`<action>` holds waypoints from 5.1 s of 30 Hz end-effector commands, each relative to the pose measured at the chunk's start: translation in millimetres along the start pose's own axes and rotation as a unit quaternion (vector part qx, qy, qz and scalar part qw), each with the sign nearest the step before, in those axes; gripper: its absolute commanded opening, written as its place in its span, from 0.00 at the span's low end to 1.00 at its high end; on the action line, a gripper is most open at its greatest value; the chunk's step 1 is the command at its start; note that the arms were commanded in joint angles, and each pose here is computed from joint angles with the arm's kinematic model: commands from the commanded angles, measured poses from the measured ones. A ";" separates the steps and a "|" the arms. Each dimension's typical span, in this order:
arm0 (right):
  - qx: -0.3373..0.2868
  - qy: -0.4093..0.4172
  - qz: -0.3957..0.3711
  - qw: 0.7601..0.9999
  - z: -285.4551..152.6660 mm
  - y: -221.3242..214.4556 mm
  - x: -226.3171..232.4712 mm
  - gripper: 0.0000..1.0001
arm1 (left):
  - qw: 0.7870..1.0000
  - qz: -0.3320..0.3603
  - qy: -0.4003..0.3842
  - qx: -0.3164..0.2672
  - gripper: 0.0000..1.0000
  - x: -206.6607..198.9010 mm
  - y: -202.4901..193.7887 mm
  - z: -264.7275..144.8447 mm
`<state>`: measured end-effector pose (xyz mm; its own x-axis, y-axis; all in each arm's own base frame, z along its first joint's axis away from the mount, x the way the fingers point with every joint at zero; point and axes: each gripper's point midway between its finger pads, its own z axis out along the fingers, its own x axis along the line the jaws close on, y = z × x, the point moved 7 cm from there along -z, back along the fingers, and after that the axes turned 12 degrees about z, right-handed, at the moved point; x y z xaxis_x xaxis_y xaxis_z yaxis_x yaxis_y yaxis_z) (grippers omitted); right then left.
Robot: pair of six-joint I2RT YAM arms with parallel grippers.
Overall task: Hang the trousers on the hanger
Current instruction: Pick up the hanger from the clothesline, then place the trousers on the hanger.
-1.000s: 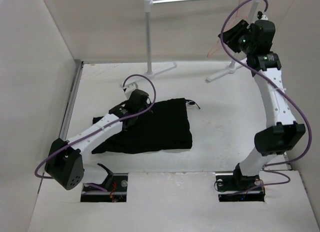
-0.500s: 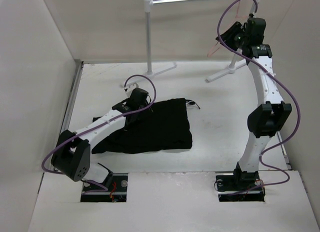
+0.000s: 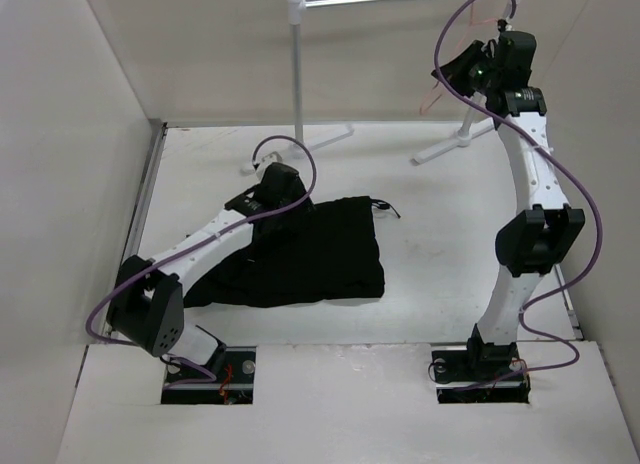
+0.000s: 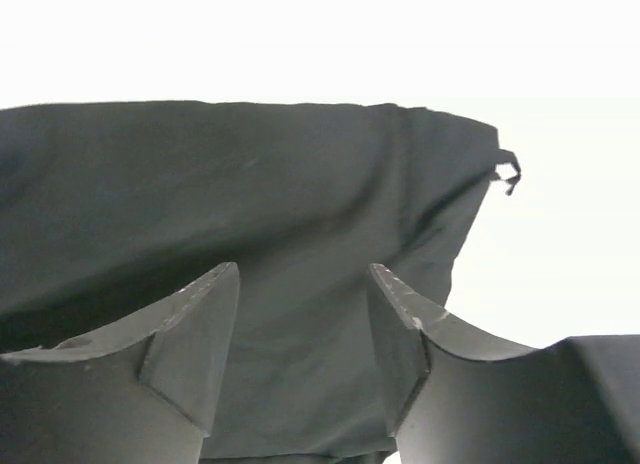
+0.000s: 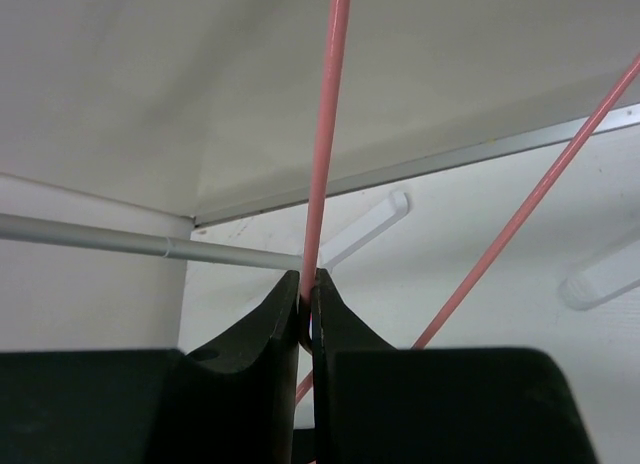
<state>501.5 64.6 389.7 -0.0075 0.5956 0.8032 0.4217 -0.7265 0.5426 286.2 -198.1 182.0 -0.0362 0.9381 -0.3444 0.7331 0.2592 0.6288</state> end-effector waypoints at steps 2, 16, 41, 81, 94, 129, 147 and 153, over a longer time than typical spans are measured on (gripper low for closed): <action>-0.030 0.076 -0.060 0.995 -46.2 7.3 54.8 0.09 | 0.998 -0.001 -0.039 -0.047 0.53 -19.7 43.7 -18.1; 0.053 0.022 -0.058 0.997 -92.6 -88.7 13.3 0.09 | 0.976 0.069 -0.165 -0.123 0.46 -123.8 136.1 -87.1; 0.198 -0.073 -0.046 0.976 -157.1 -238.5 -65.4 0.09 | 0.965 0.157 -0.204 -0.052 0.41 -247.8 47.2 -6.5; 0.205 -0.031 0.009 0.978 -195.9 -236.0 -64.6 0.06 | 0.970 0.086 -0.226 -0.006 0.25 -244.7 4.7 27.6; 0.188 -0.058 0.000 0.980 -206.5 -232.2 -74.3 0.31 | 0.975 0.069 -0.205 -0.046 0.00 -232.5 11.2 20.6; 0.245 -0.130 -0.011 0.961 -88.4 -347.5 -155.8 0.56 | 0.993 0.014 -0.097 -0.059 0.00 -129.2 -89.0 30.3; 0.256 -0.072 0.061 0.962 -119.8 -332.9 -122.3 0.08 | 0.995 -0.004 -0.012 -0.098 0.00 -53.6 -72.6 30.3; 0.251 -0.062 0.115 0.959 -129.3 -315.4 -123.6 0.05 | 0.993 0.015 0.033 -0.111 0.00 -17.6 -69.2 24.2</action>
<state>251.1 184.9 144.8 0.1928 0.5578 0.8073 0.7965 -0.5694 0.2032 253.8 -263.1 131.4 -0.0304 0.9236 -0.3823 0.5934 0.3245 0.7366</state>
